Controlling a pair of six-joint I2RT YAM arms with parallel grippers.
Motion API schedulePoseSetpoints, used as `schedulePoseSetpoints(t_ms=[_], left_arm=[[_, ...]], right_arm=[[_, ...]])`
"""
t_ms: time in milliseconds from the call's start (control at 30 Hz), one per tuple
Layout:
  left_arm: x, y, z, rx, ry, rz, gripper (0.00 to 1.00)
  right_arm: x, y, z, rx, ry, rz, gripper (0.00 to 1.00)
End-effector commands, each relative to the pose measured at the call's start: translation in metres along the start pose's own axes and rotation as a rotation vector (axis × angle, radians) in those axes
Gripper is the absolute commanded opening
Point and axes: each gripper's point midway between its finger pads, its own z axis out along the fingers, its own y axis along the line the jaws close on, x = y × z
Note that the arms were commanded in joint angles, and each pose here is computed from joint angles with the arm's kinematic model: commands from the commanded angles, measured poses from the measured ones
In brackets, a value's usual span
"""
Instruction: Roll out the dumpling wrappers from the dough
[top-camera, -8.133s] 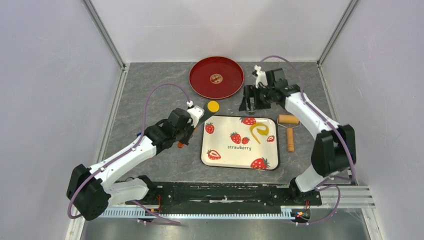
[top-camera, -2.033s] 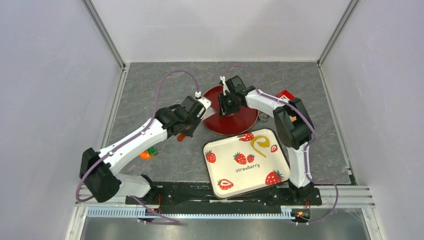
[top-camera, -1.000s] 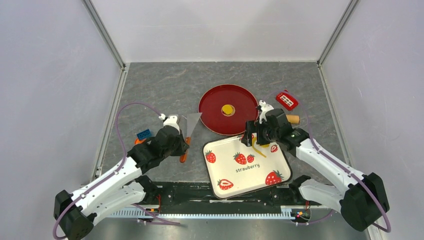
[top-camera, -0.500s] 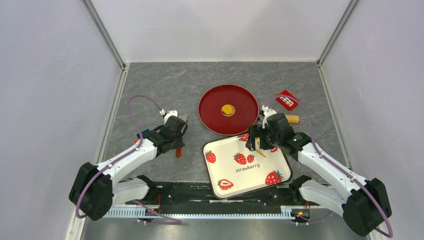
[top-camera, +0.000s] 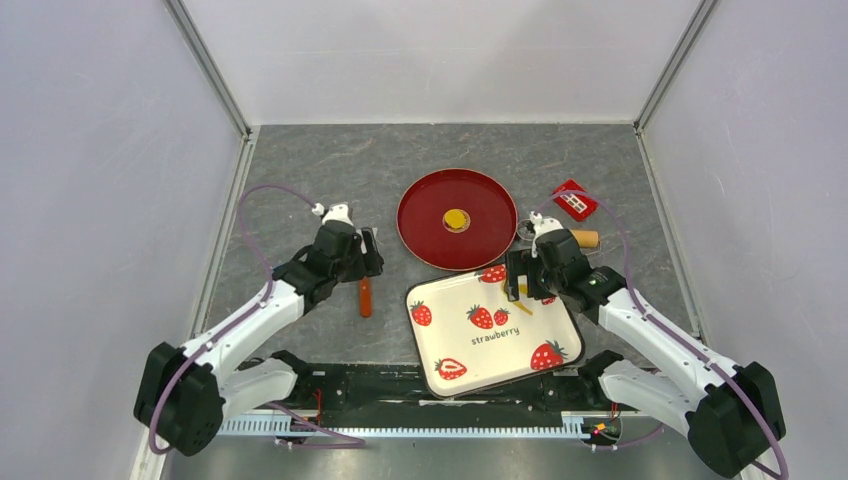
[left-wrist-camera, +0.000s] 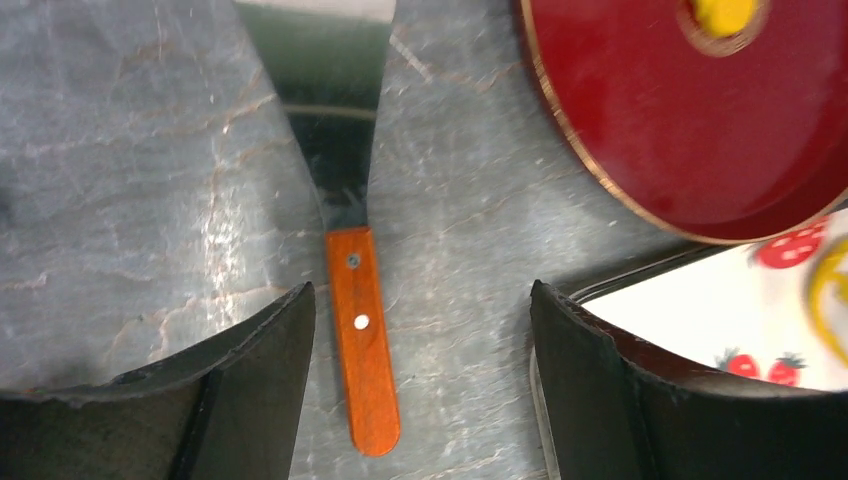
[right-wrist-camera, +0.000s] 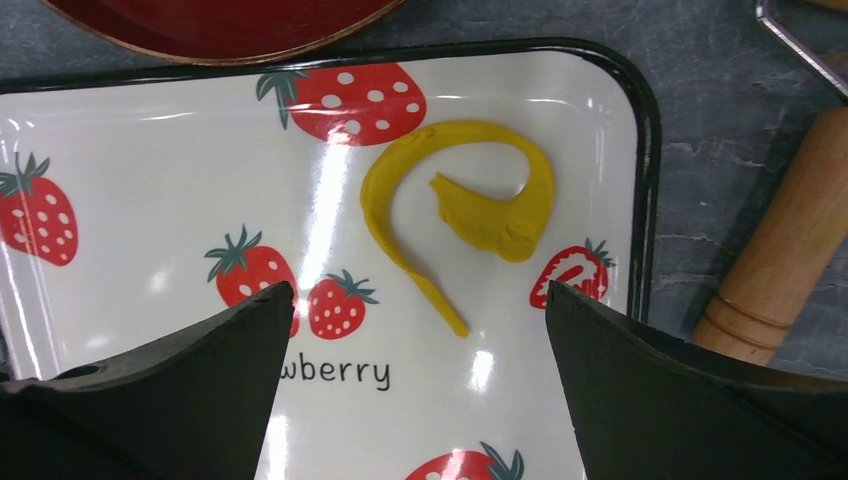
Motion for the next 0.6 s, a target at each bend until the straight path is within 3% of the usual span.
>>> schedulePoseSetpoints(t_ms=[0, 233, 367, 567], left_arm=[[-0.037, -0.022, -0.012, 0.198, -0.145, -0.03, 0.82], [-0.085, -0.007, -0.033, 0.266, -0.402, -0.058, 0.82], [-0.107, 0.013, -0.044, 0.173, -0.552, 0.022, 0.82], [-0.11, 0.041, -0.041, 0.038, -0.655, 0.124, 0.82]], right_arm=[[-0.043, -0.012, -0.007, 0.088, -0.15, -0.007, 0.98], [-0.073, -0.052, -0.013, 0.283, -0.407, 0.042, 0.98], [-0.079, -0.082, -0.018, 0.434, -0.504, 0.011, 0.98], [-0.053, -0.135, -0.024, 0.716, -0.595, 0.018, 0.98]])
